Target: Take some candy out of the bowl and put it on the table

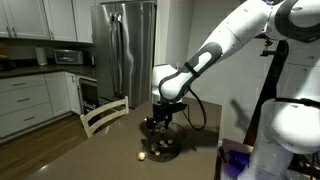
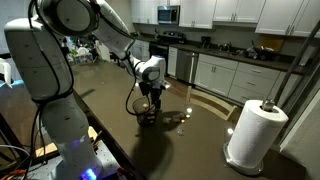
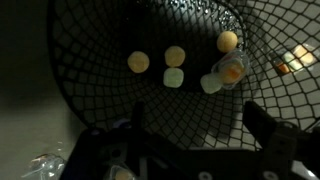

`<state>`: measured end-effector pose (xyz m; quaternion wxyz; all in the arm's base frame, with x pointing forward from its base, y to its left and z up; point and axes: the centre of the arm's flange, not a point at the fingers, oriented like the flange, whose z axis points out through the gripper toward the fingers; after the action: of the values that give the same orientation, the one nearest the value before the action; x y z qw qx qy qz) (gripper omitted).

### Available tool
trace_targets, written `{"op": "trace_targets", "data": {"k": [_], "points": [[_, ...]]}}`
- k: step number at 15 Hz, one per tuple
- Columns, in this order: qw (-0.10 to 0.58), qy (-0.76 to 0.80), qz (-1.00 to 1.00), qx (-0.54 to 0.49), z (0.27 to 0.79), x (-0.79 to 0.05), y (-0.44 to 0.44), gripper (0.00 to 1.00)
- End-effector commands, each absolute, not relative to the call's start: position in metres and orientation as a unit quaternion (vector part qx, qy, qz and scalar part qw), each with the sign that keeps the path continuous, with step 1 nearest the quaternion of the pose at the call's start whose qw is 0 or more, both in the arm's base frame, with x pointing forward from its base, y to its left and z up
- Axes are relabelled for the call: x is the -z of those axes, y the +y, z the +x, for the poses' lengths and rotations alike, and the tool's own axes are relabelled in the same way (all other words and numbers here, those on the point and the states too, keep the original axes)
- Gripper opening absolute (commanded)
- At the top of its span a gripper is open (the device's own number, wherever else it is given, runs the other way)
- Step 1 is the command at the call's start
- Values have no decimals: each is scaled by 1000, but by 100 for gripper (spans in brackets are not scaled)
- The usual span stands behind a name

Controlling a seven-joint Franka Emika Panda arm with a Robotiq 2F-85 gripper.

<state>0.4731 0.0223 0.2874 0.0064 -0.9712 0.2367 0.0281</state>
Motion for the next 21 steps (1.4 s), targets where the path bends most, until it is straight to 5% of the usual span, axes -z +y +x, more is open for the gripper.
{"op": "trace_targets", "data": {"k": [1,21], "points": [[34,248,-967,-56,496,-281,19,100],[56,282,-953,-95,474,-258,15,100]]}}
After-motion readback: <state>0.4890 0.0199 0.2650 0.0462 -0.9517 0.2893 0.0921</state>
